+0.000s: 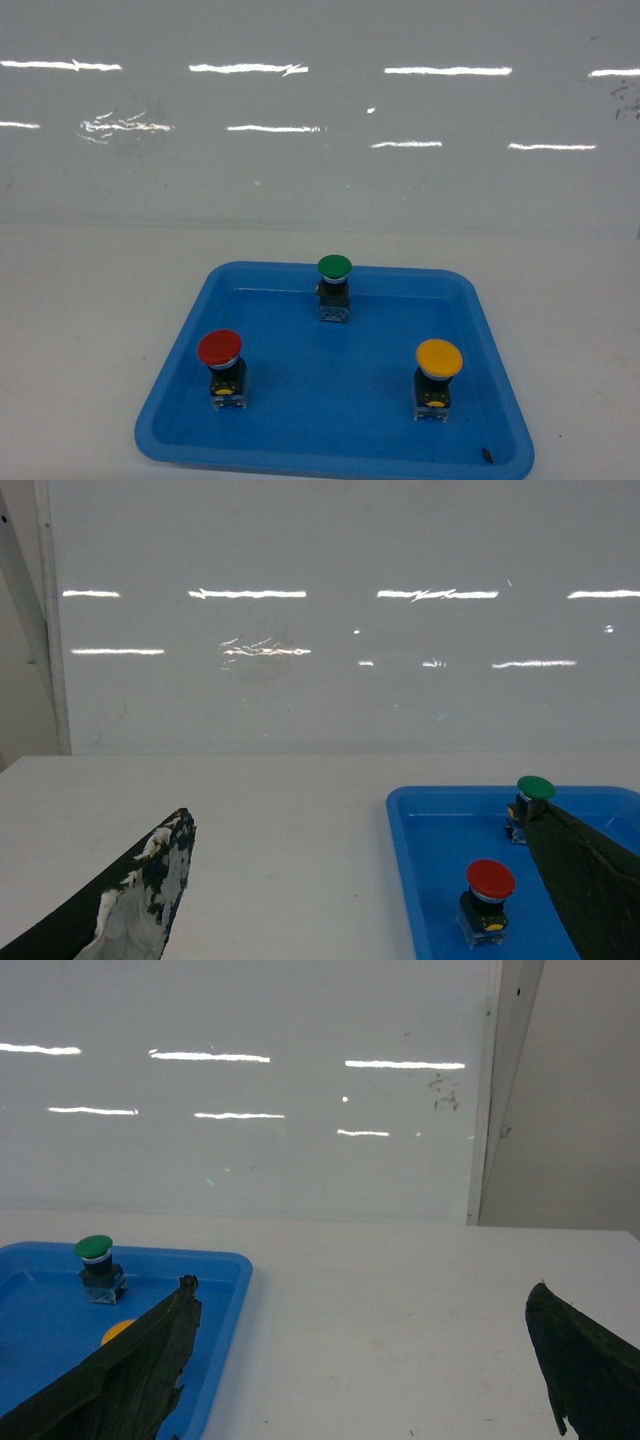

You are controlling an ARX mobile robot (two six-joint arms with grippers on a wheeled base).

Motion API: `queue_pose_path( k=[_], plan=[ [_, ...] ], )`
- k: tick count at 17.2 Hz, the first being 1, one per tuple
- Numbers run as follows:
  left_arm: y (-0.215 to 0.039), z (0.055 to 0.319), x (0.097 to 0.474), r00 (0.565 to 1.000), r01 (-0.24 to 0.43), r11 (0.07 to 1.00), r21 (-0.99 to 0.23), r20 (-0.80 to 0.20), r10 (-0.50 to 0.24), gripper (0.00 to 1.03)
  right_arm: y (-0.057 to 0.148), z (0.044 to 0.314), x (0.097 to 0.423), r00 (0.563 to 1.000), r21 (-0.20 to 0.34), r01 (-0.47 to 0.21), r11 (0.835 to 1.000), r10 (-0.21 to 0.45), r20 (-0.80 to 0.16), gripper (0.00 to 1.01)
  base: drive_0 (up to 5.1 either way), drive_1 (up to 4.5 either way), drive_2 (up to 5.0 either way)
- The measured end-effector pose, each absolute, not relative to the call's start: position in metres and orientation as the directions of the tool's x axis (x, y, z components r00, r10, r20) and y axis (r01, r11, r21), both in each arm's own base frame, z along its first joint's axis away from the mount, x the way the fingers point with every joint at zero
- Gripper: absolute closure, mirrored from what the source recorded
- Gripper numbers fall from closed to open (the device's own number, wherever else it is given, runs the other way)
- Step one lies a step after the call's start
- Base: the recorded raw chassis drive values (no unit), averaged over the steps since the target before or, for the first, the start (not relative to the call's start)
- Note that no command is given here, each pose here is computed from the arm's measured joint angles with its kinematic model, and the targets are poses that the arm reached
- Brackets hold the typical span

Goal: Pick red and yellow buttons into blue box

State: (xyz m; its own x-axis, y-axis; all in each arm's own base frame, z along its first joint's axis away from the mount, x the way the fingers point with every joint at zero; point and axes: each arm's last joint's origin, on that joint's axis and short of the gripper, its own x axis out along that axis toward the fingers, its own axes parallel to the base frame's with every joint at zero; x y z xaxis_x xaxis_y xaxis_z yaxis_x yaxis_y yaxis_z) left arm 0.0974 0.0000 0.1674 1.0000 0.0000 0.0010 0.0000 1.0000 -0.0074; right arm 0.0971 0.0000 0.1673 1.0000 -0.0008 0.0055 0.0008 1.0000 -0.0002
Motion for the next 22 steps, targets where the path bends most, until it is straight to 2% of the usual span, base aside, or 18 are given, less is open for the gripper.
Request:
queue_pose_path(
  k=[14, 17, 19, 22],
  plan=[
    [0.000, 0.167, 0.097, 1.000, 0.000, 1.000, -0.007, 0.001, 0.000, 0.05, 0.000, 0.168, 0.097, 1.000, 0.000, -0.002, 1.000, 0.002, 0.010, 0.03, 0.0, 0.00, 0.0],
    [-0.003, 0.168, 0.097, 1.000, -0.020, 1.000, 0.004, 0.011, 0.019, 0.05, 0.005, 0.171, 0.101, 0.997, 0.003, -0.069, 0.998, 0.069, 0.036, 0.03, 0.0, 0.00, 0.0],
    [-0.010, 0.176, 0.104, 0.997, 0.013, 1.000, 0.000, 0.073, -0.013, 0.05, 0.002, 0.175, 0.109, 0.996, -0.008, -0.069, 0.998, 0.069, 0.060, 0.03, 0.0, 0.00, 0.0],
    [-0.025, 0.180, 0.132, 0.998, 0.064, 0.998, 0.017, 0.000, -0.064, 0.05, 0.003, 0.173, 0.130, 0.991, -0.043, -0.127, 0.991, 0.129, 0.031, 0.03, 0.0, 0.00, 0.0]
  ],
)
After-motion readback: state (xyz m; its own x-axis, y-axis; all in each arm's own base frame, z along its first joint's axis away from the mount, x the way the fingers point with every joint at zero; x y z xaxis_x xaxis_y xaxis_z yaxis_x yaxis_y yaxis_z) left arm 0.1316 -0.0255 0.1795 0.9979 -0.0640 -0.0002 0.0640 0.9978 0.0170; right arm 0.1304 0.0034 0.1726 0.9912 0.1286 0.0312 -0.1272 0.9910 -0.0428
